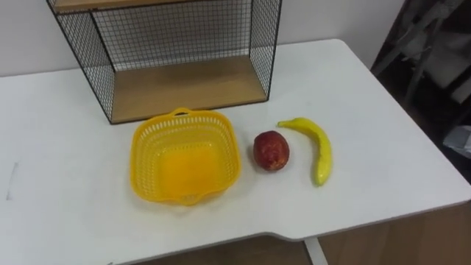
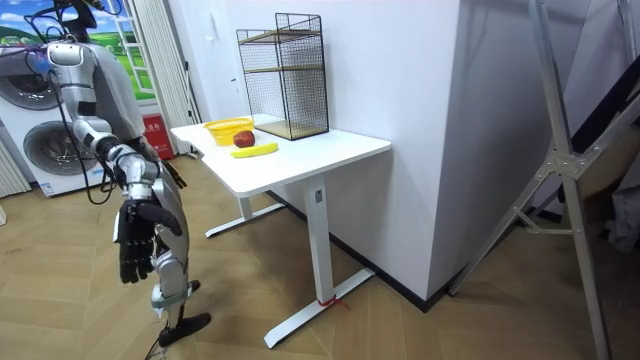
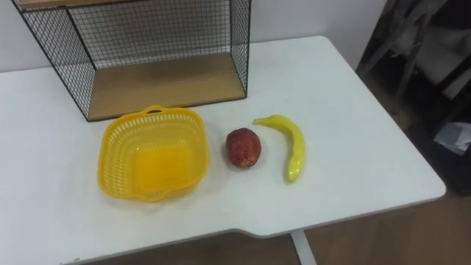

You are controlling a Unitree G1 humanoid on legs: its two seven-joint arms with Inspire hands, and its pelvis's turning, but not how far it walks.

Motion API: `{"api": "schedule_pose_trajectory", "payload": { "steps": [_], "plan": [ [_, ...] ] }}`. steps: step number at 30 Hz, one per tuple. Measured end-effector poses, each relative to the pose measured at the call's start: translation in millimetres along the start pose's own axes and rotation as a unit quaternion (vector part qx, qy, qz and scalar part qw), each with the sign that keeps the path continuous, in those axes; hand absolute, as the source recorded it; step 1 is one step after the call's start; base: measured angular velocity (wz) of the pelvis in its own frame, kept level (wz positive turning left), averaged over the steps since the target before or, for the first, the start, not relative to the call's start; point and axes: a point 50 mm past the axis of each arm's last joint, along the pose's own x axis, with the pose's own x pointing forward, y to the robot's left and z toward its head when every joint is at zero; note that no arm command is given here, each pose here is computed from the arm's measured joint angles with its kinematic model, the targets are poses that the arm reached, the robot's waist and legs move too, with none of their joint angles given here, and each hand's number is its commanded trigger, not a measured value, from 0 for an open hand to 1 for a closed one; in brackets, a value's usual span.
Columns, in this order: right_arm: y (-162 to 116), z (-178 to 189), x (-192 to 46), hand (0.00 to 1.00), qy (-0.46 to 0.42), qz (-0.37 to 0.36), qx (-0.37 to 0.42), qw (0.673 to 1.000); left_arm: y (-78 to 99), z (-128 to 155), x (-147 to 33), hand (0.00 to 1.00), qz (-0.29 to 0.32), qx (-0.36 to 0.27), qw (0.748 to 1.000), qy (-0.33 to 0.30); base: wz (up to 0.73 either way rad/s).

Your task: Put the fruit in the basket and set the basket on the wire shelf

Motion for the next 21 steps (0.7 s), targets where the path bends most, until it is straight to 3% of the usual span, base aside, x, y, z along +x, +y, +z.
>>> {"api": "schedule_pose_trajectory", "payload": {
  "steps": [6,10,14,21],
  "plan": [
    [31.7,37.6,-30.3,0.00,-0.130,0.052,0.022,0.990,0.1,0.0,-0.6,0.00,0.000,0.004,1.000,-0.008,0.00],
    [55.1,55.0,-73.7,0.00,-0.255,0.150,0.019,0.955,-2.2,6.1,0.4,0.00,-0.007,0.013,1.000,-0.019,-0.03],
    [68.3,56.3,-115.8,0.00,-0.367,0.245,-0.005,0.897,-4.5,15.7,1.9,0.00,-0.012,0.021,0.999,-0.039,-0.01],
    [77.8,21.0,-161.2,0.00,-0.425,0.422,-0.103,0.794,-9.9,13.5,2.5,0.00,-0.026,0.042,0.998,-0.030,-0.02]
  ]
}}
